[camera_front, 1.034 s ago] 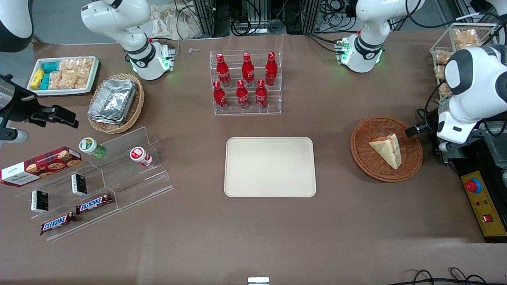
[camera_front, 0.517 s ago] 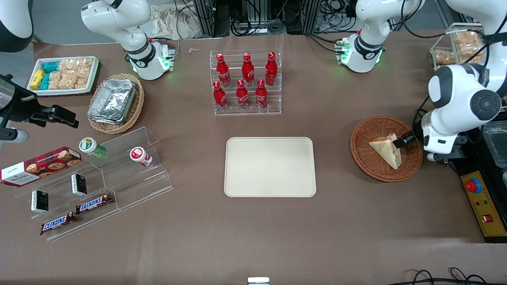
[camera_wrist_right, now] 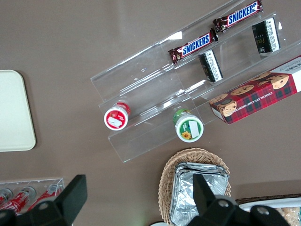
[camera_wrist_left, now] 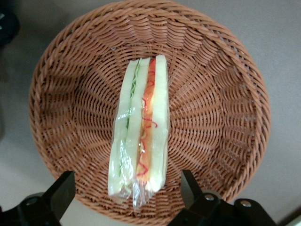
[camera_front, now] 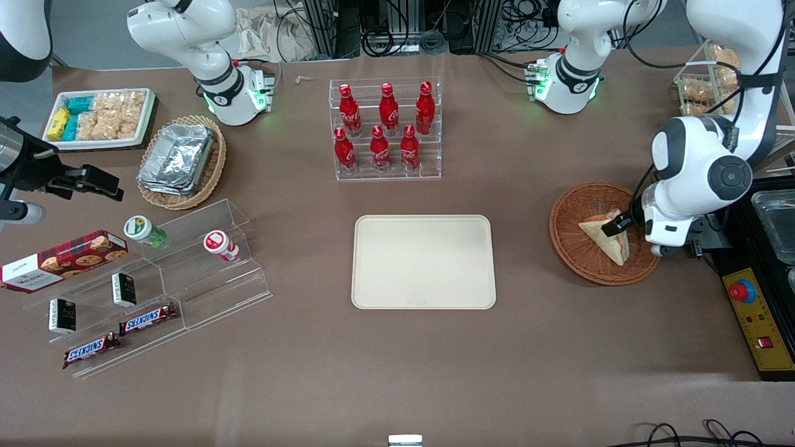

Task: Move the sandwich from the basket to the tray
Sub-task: 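Lower the left gripper and close it on the sandwich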

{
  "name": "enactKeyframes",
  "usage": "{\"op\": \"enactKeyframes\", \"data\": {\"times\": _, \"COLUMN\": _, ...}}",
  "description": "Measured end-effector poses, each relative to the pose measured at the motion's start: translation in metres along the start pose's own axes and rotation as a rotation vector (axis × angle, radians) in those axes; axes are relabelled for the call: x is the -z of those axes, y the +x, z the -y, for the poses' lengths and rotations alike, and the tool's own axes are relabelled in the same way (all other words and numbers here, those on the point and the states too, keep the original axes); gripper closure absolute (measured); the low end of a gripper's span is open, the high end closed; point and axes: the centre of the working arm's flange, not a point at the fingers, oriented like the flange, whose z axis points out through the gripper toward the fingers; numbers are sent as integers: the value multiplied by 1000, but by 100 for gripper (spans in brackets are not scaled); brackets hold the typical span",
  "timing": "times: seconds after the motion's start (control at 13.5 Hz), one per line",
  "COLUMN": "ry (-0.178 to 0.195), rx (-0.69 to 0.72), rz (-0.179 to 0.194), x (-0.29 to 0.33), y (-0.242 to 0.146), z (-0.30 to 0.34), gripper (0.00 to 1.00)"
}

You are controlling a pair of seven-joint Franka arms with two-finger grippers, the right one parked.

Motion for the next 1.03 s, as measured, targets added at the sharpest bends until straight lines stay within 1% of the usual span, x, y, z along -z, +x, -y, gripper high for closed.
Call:
{"op": "enactKeyframes", "data": {"times": 0.3, "ry": 4, "rx": 7, "rz": 18, "x": -20, "y": 3, "z": 3, "gripper": 0}}
{"op": "enactKeyframes", "data": {"times": 0.44, "ry": -1, "rx": 7, "rz": 19, "x": -30, "y": 5, "z": 1, "gripper": 0}}
{"op": "enactKeyframes", "data": {"times": 0.66, "ry": 0, "rx": 6, "rz": 30, "x": -45, "y": 8, "z": -1, "gripper": 0}}
{"op": "enactKeyframes", "data": {"times": 0.81, "ry": 0, "rx": 6, "rz": 32, "x": -49, "y": 8, "z": -2, "gripper": 4}}
{"op": "enactKeyframes", "data": {"times": 0.96, "ry": -1, "rx": 8, "rz": 30, "x": -48, "y": 9, "z": -2, "gripper": 26}}
{"op": "enactKeyframes", "data": {"times": 1.03, "ry": -3, "rx": 12, "rz": 28, "x": -46, "y": 9, "z": -2, "gripper": 39}}
